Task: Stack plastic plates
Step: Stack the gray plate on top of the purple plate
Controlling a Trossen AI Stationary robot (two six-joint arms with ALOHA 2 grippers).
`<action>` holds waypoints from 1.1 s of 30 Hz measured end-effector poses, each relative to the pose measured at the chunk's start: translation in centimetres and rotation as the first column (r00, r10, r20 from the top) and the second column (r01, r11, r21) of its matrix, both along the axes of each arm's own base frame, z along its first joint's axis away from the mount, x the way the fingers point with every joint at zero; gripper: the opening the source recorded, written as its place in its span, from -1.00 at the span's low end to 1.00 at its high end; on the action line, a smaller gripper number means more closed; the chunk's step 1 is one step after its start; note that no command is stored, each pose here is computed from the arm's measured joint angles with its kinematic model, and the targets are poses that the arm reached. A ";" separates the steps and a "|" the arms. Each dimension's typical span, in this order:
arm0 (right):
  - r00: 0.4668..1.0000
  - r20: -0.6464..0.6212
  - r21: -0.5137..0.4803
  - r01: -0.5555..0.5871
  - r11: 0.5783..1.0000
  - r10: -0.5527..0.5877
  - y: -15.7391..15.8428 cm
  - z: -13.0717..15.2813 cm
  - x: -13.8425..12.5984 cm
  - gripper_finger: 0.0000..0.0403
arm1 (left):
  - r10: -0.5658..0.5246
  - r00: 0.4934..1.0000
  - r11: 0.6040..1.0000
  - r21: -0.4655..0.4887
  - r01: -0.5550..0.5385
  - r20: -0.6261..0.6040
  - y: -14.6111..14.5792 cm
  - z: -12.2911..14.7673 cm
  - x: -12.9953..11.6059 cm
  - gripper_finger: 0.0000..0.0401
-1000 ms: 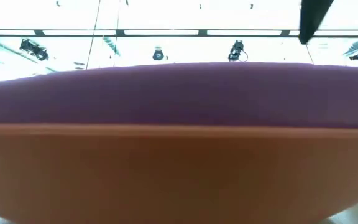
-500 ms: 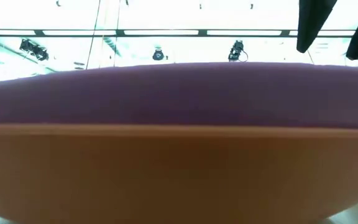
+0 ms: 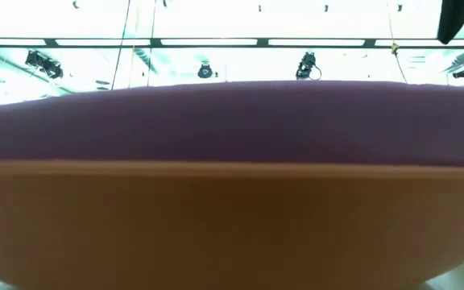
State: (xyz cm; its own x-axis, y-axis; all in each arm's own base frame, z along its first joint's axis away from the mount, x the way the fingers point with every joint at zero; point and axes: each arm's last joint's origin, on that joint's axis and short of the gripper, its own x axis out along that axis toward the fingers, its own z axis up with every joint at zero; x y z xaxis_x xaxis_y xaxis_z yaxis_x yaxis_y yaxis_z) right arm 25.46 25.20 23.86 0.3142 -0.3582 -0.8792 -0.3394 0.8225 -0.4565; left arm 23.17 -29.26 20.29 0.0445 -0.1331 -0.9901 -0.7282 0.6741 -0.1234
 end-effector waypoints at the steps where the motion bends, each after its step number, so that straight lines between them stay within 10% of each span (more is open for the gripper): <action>1: 1.000 0.007 0.005 0.009 1.000 -0.009 0.2 0.0 -0.2 0.08 | 0.008 1.000 1.000 0.016 -0.008 0.015 0.2 0.0 0.2 -0.29; 15: 0.995 0.096 0.041 0.017 0.999 -0.021 2.6 0.1 -2.6 0.07 | 0.176 0.984 0.984 0.044 -0.175 -0.009 0.0 -0.9 0.2 0.05; 33: 0.983 0.176 0.085 0.038 0.996 -0.052 3.9 0.1 -3.7 0.03 | 0.191 0.974 0.981 0.041 -0.188 -0.118 0.7 -2.3 1.3 -0.09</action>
